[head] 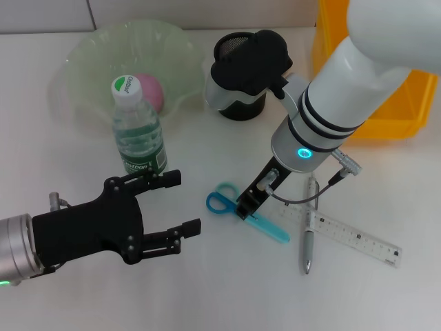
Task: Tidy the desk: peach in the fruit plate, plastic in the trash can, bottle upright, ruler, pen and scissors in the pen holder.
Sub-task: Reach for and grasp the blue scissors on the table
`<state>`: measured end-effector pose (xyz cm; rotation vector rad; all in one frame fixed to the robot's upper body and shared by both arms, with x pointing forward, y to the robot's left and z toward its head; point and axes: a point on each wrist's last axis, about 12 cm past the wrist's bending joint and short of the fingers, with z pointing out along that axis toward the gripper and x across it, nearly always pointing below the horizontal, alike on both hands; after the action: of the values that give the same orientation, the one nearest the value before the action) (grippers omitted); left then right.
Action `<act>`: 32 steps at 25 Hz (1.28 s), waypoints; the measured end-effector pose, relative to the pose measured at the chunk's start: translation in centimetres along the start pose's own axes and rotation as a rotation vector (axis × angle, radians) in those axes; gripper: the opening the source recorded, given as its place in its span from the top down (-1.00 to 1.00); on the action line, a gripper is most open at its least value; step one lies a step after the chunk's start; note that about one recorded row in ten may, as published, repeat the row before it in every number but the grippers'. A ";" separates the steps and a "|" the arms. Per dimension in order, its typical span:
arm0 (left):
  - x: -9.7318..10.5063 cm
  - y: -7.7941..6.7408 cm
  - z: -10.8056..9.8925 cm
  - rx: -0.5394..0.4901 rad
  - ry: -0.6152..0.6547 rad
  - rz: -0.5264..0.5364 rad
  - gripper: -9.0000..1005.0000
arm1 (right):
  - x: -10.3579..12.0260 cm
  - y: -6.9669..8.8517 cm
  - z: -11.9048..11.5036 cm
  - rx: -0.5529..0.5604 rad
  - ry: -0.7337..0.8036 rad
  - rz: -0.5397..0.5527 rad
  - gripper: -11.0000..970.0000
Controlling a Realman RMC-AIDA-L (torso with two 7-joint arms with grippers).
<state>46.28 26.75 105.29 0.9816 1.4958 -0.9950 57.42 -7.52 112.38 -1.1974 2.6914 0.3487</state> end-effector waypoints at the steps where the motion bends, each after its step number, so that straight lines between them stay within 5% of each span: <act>1: 0.0 0.0 0.0 0.000 0.000 0.000 -0.62 | 0.0 0.0 0.0 0.001 0.002 -0.001 0.26; 32: -0.1 0.1 0.0 -0.001 -0.004 -0.001 -0.62 | 0.2 0.3 0.6 0.013 0.029 -0.025 0.28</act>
<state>46.34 26.73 105.35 0.9778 1.4936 -0.9970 57.10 -7.35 111.75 -1.2406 2.6959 0.3124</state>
